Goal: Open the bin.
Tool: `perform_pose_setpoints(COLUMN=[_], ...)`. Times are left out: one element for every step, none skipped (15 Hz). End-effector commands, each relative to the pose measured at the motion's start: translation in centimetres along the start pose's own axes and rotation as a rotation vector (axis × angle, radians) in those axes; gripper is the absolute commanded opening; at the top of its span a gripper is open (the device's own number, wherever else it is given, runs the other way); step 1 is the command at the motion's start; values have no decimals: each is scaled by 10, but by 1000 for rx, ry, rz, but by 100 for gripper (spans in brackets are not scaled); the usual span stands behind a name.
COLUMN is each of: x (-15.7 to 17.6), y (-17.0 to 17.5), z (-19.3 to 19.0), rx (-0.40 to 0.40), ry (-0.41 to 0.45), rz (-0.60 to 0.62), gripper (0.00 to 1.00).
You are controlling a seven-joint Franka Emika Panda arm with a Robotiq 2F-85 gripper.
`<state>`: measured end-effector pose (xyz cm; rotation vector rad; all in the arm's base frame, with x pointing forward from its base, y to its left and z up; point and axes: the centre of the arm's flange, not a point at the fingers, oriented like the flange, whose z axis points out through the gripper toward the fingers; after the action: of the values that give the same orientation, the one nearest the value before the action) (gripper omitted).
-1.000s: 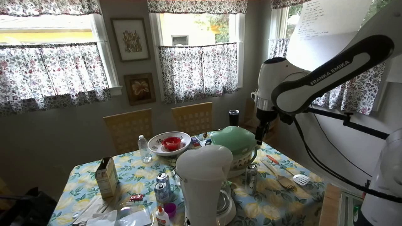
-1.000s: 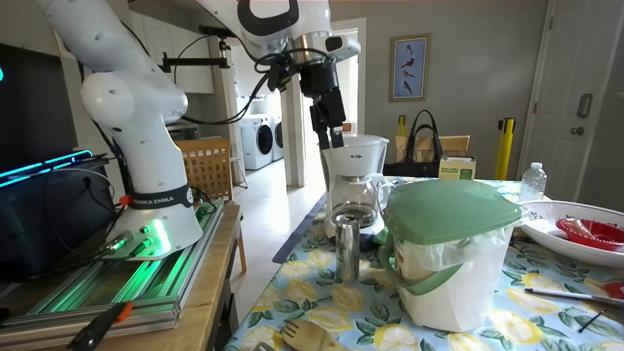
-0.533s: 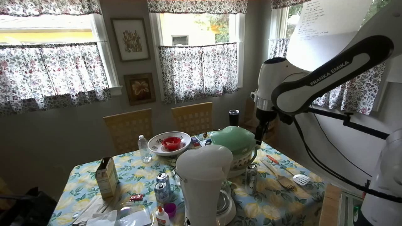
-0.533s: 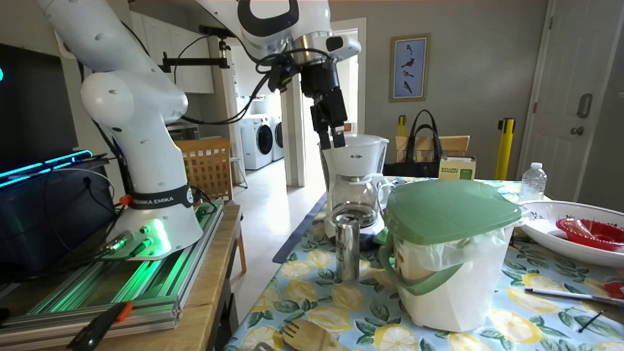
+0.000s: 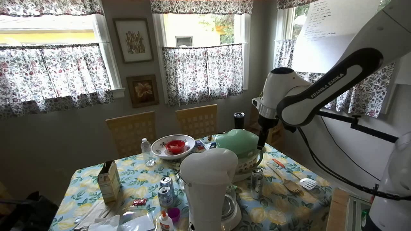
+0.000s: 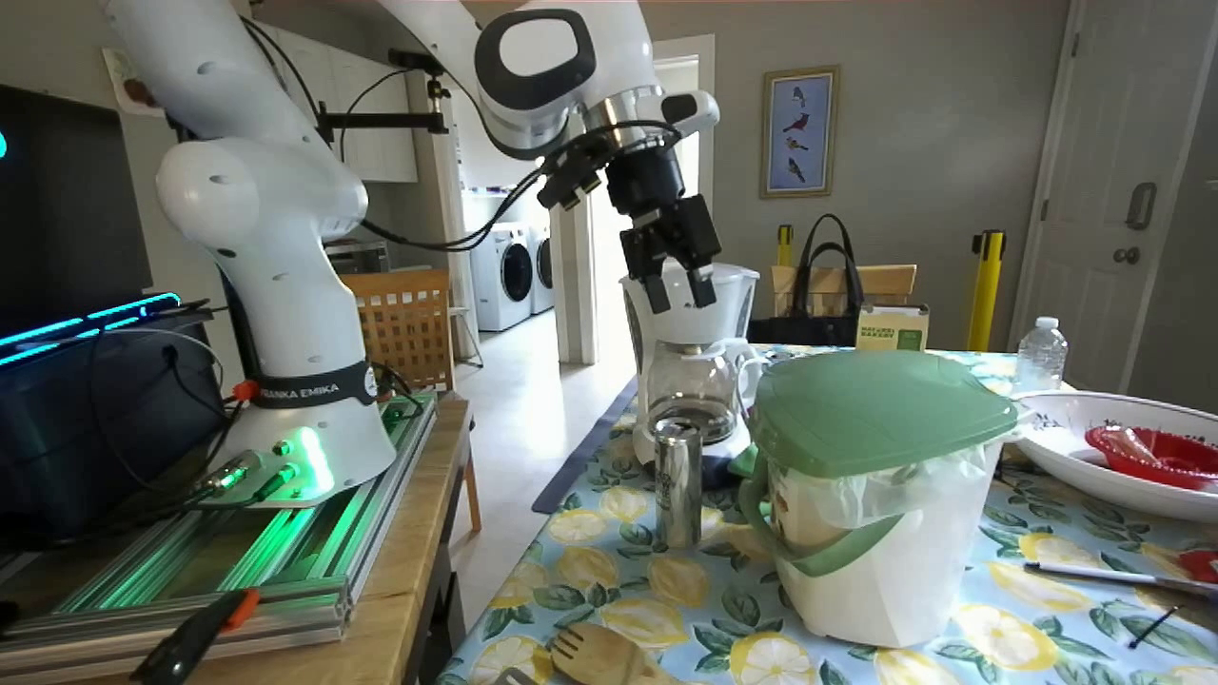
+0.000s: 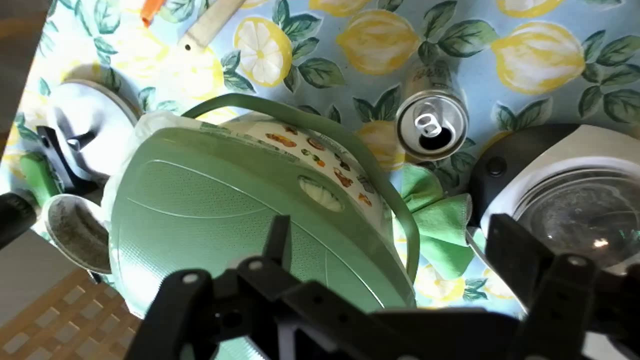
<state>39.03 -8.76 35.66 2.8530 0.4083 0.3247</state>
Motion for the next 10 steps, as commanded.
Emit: perform_pose_setpoints(x=[-5,-5,-5,-6,-6,-6,-7,-8,-8,-8], y=[2,1,-1,-2,-3,-3,-3,-4,-3,-4], z=[30,36,40,45,50,55,60,64,67,69], rx=[-39,-50,-62,-79,-96,-114,-134,-155,-165,-172], ry=[35,41,45,50,58,68,78,90,95,100], rz=[-107,-134,-157,-175,-194,-210,-223,-225,-230,-228], gripper=[100,100,100,100,100,100,100,100,100,100])
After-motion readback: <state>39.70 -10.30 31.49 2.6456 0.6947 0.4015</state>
